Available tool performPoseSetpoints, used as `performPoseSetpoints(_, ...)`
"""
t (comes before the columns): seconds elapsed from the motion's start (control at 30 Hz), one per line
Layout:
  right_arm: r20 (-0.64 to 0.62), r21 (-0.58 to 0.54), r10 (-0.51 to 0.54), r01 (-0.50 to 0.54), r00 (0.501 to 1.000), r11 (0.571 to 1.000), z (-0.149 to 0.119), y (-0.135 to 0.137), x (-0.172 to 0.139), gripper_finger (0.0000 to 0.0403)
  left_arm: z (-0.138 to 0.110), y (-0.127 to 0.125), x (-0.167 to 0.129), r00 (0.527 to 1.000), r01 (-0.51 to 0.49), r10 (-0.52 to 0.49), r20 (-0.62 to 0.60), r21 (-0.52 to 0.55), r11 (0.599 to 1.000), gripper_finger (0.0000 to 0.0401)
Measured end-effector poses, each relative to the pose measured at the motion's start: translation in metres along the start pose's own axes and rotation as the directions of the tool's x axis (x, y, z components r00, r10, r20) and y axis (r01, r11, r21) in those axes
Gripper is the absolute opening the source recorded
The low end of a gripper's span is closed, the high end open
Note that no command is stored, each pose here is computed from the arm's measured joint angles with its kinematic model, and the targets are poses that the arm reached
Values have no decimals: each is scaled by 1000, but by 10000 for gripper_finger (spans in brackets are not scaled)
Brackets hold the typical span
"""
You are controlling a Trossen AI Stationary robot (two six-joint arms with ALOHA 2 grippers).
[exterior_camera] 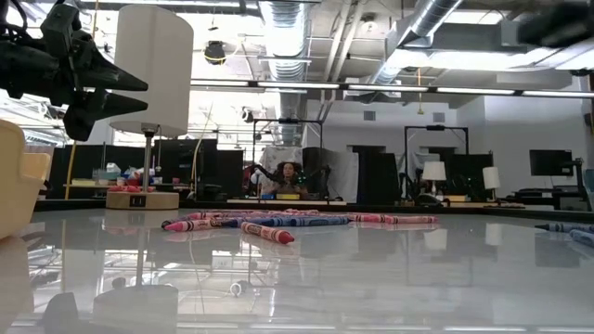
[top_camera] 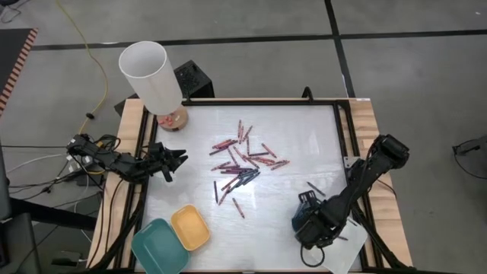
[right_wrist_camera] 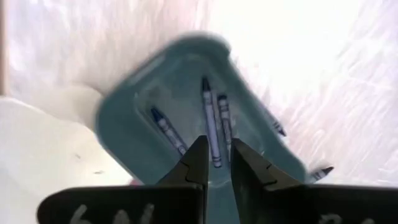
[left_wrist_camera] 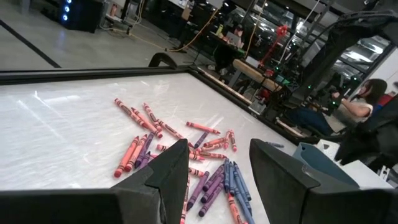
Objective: Sort crayons
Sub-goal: Put the blue crayon into the dark blue bin
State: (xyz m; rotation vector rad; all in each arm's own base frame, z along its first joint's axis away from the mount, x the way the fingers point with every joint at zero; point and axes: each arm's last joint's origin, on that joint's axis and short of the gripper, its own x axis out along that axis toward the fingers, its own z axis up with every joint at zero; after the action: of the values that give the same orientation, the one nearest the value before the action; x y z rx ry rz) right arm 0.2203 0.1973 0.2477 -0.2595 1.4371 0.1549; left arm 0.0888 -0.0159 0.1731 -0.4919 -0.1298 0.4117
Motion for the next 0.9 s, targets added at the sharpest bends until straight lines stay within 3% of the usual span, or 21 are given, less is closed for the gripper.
performPoseSetpoints(0.2, 79, 67, -32, 27, 996, 997, 24, -29, -27, 49, 0, 0, 0, 1000, -12, 12, 6, 1, 1000, 160)
performPoseSetpoints(0.43, 41, -9, 16, -15, 999, 1000, 37, -77, -25, 4, 0, 0, 0, 1000, -13, 13, 6, 1, 1000, 160)
performPoseSetpoints(0.67, -50, 237, 165, -149, 985, 960, 35, -131, -20, 1, 0, 0, 0, 1000, -13, 13, 6, 5, 1000, 160)
performPoseSetpoints(0.73, -47, 263, 215, -195, 976, 945, 34, -138, -19, 0, 0, 0, 0, 1000, -13, 13, 6, 21, 1000, 160)
performPoseSetpoints(0.9, -38, 141, 245, -238, 969, 961, 35, -141, -19, 0, 0, 0, 0, 1000, -14, 13, 6, 41, 999, 160)
